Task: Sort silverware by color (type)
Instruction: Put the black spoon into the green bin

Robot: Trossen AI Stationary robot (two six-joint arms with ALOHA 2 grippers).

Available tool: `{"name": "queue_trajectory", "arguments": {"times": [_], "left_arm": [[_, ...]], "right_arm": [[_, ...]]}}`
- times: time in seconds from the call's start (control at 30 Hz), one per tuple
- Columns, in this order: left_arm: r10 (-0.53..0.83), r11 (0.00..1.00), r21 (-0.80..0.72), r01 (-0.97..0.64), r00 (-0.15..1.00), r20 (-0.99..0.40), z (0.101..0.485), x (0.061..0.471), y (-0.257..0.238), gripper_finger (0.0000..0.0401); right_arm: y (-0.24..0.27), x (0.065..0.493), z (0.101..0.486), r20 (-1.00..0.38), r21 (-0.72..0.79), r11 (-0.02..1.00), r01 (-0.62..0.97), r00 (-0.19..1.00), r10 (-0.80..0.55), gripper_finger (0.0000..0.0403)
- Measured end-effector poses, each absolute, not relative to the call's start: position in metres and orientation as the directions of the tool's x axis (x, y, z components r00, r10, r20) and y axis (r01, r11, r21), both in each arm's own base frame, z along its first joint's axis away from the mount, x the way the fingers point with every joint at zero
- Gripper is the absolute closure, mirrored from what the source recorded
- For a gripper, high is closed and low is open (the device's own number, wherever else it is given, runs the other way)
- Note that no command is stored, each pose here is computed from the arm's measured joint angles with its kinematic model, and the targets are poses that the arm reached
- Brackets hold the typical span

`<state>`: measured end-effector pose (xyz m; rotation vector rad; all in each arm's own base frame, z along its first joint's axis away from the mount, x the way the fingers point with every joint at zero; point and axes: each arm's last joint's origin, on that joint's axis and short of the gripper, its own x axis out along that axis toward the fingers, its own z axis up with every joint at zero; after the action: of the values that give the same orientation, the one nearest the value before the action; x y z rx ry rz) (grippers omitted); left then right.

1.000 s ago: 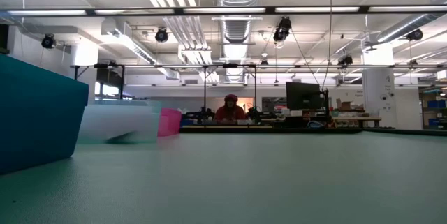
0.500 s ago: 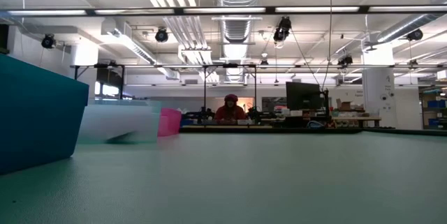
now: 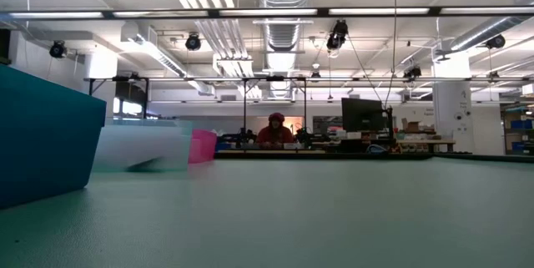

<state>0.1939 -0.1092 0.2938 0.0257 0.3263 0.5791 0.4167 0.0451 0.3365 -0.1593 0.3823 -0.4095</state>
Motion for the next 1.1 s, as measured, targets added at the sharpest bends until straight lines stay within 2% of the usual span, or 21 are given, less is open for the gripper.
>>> {"name": "queue_trajectory", "arguments": {"times": [0.17, 0.33, 0.47, 0.63, 0.8, 1.1], "left_arm": [[0.566, 0.813, 0.137, -0.567, 0.712, -0.415, 0.292, 0.166, -0.082, 0.0401], [0.545, 0.790, 0.137, -0.597, 0.582, -0.603, 0.285, 0.142, -0.062, 0.0401], [0.486, 0.789, 0.145, -0.597, 0.461, -0.743, 0.274, 0.131, -0.058, 0.0401], [0.409, 0.799, 0.158, -0.581, 0.331, -0.850, 0.248, 0.123, -0.057, 0.0401], [0.381, 0.787, 0.186, -0.589, 0.226, -0.896, 0.221, 0.115, -0.054, 0.0401], [0.342, 0.803, 0.173, -0.570, 0.203, -0.918, 0.195, 0.113, -0.054, 0.0396]], "right_arm": [[0.012, 0.418, 0.331, -0.387, -0.167, 0.907, 0.387, 0.820, -0.421, 0.0257], [-0.017, 0.418, 0.328, -0.425, -0.100, 0.908, 0.407, 0.808, -0.408, 0.0261], [-0.038, 0.419, 0.329, -0.432, 0.023, 0.931, 0.363, 0.844, -0.318, 0.0260], [-0.058, 0.427, 0.330, -0.352, 0.128, 0.960, 0.248, 0.917, -0.190, 0.0257], [-0.078, 0.428, 0.326, -0.344, 0.134, 0.952, 0.275, 0.914, -0.215, 0.0264], [-0.092, 0.418, 0.311, -0.499, 0.145, 0.927, 0.346, 0.834, -0.233, 0.0273]]}}
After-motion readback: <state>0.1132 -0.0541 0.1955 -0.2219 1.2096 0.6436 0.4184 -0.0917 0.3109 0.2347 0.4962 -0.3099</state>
